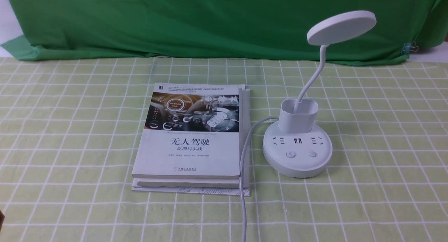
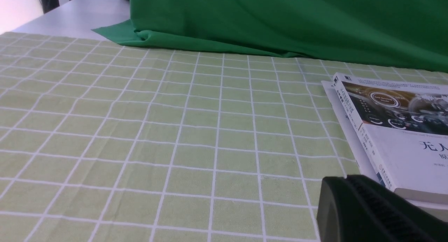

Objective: Turn on the table lamp on the green coffee tablecloth with your hand.
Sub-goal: 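Press the button on the base of the white desk lamp with the right gripper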

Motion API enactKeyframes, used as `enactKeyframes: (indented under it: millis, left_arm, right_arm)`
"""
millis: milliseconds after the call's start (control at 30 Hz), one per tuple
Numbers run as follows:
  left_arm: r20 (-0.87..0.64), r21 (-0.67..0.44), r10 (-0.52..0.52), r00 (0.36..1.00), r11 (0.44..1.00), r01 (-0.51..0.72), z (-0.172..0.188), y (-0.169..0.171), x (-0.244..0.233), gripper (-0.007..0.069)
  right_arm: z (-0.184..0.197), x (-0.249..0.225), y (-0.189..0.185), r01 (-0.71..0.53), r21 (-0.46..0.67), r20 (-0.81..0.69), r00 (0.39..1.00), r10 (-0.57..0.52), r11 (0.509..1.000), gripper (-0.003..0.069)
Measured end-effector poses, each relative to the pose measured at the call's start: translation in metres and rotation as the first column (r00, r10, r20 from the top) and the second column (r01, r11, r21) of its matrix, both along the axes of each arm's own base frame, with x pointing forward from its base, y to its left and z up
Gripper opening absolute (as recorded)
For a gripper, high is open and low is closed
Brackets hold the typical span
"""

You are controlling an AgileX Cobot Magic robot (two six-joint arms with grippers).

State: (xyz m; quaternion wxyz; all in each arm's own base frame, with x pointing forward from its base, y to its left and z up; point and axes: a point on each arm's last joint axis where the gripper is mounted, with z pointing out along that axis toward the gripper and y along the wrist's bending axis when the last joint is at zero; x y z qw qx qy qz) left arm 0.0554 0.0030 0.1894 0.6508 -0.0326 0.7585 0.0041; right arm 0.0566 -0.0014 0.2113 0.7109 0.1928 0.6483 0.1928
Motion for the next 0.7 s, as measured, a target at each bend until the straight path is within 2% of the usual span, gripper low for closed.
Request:
enactKeyframes:
  millis: [100,167,233,267,333,433,467,500,533,567,600,667,700]
  left_arm:
    - [0.0,0.0,0.0,1.0,1.0,0.0,0.0,0.0,0.0,0.0003]
    - [0.0,0.0,0.0,1.0,1.0,0.0,0.0,0.0,0.0,0.0003]
    - [0.0,0.0,0.0,1.0,1.0,0.0,0.0,0.0,0.0,0.0003]
    - [0.0,0.0,0.0,1.0,1.0,0.0,0.0,0.0,0.0,0.0003]
    - [0.0,0.0,0.0,1.0,1.0,0.0,0.0,0.0,0.0,0.0003]
    - [0.0,0.0,0.0,1.0,1.0,0.0,0.0,0.0,0.0,0.0003]
    - [0.0,0.0,0.0,1.0,1.0,0.0,0.0,0.0,0.0,0.0003]
    - [0.0,0.0,0.0,1.0,1.0,0.0,0.0,0.0,0.0,0.0003]
    - [0.0,0.0,0.0,1.0,1.0,0.0,0.0,0.0,0.0,0.0003]
    - [0.0,0.0,0.0,1.0,1.0,0.0,0.0,0.0,0.0,0.0003]
    - [0.0,0.0,0.0,1.0,1.0,0.0,0.0,0.0,0.0,0.0003]
    - [0.0,0.0,0.0,1.0,1.0,0.0,0.0,0.0,0.0,0.0003]
    - [0.0,0.0,0.0,1.0,1.0,0.0,0.0,0.0,0.0,0.0003]
  right_arm:
    - [0.0,0.0,0.0,-0.002,0.013,0.003,1.0,0.001,1.0,0.02]
    - [0.001,0.001,0.002,-0.033,-0.006,-0.054,0.998,0.032,0.999,0.012]
    - [0.012,0.002,0.005,-0.068,-0.053,-0.103,0.993,0.062,0.996,0.0071]
    - [0.029,0.008,0.01,-0.145,-0.132,-0.21,0.971,0.116,0.981,0.0041]
    - [0.044,0.015,0.014,-0.22,-0.193,-0.303,0.94,0.156,0.956,0.0038]
    - [0.07,0.044,0.025,-0.411,-0.26,-0.543,0.81,0.219,0.874,0.0038]
    - [0.07,0.046,0.026,-0.43,-0.26,-0.568,0.792,0.223,0.864,0.0038]
    - [0.074,0.069,0.031,-0.514,-0.253,-0.682,0.696,0.226,0.82,0.0038]
    - [0.074,0.082,0.034,-0.551,-0.243,-0.731,0.645,0.223,0.798,0.0038]
    - [0.076,0.082,0.034,-0.554,-0.248,-0.73,0.646,0.223,0.795,0.0038]
    - [0.072,0.1,0.038,-0.595,-0.228,-0.782,0.583,0.219,0.771,0.0034]
    - [0.066,0.131,0.047,-0.651,-0.204,-0.834,0.507,0.219,0.731,0.0031]
    - [0.066,0.134,0.048,-0.655,-0.202,-0.837,0.501,0.219,0.728,0.0031]
